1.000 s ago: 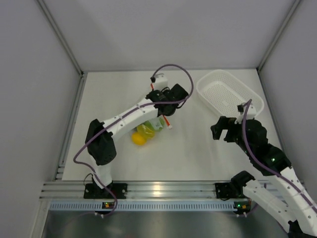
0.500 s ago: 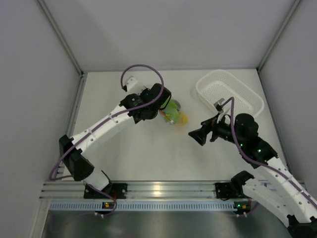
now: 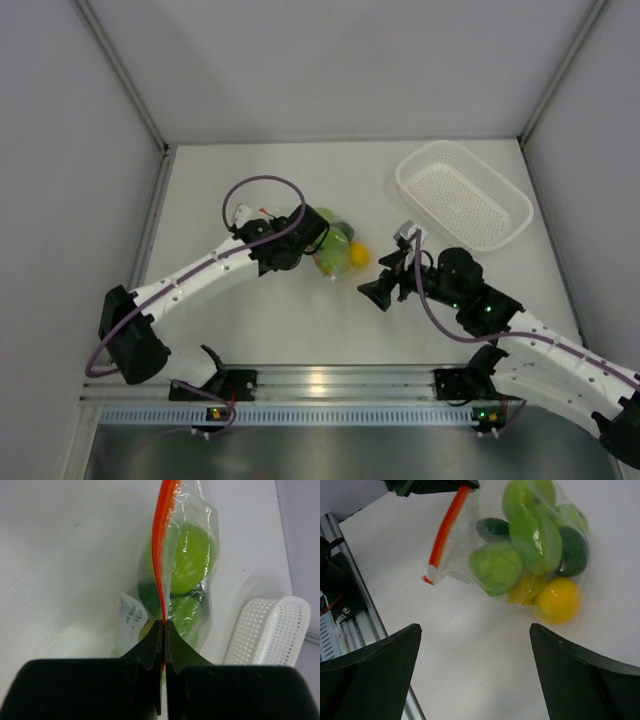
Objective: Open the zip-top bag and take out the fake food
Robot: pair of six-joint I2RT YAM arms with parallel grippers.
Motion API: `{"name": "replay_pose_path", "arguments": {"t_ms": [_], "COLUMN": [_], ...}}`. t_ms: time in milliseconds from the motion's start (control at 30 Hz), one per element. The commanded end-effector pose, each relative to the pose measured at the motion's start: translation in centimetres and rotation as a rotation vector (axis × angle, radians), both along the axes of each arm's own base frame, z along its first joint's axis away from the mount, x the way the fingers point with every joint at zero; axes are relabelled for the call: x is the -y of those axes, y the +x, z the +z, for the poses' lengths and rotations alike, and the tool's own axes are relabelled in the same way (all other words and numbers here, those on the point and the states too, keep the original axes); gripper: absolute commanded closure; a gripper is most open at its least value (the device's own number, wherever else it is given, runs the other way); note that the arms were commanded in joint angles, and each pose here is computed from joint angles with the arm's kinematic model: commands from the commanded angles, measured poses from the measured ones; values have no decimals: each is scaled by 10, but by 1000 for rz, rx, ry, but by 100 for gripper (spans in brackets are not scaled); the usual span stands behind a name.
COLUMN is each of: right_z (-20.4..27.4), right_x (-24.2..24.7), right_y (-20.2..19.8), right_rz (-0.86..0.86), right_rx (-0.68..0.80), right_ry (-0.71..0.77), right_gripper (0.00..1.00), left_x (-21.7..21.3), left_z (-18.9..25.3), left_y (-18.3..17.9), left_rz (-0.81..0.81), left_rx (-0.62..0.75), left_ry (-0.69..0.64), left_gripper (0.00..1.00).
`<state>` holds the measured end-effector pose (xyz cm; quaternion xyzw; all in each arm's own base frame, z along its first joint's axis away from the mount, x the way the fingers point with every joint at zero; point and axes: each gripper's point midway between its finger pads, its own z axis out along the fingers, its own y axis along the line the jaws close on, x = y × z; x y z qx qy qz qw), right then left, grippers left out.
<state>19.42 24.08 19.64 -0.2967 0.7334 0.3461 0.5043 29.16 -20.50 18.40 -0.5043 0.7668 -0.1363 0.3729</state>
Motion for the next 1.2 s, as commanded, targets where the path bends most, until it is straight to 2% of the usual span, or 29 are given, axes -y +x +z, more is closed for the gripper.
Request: {"name": "replay_pose_path", "arguments": {"t_ms": [0,167,200,267,400,533,733,867,1033,1167], "right_z": [49,63,61,62,62,68,72,68,68,71], "right_x": [-21,-31,-31,-31,-35,-35,-30,-36,-34,-35], "right_y": [3,-6,-4,-2,1,-5,-5,-18,-17,-12], "right_rz": [21,50,58,57,64,78,35,80,43,22], "right_rx": [259,353,402,441,453,475,462,389,310,297], "right_ry": [96,152,124,125,121,179,255,369,449,449], "right_gripper": [9,14,21,28,38,39,38,33,30,39], "left_x": [13,22,22,28,40,46,50,52,50,54], "left_z": [56,70,73,83,102,117,111,107,107,105], "left_y": [14,10,9,7,1,0,1,2,2,2], "left_rz": [32,36,47,50,52,57,80,91,106,107], "left_rx": [134,142,153,193,246,291,290,292,306,303], "left_ry": [-175,-260,-285,-316,-355,-368,-382,-376,-372,-376], "left_gripper": [100,100,100,100,100,100,100,100,100,100]}}
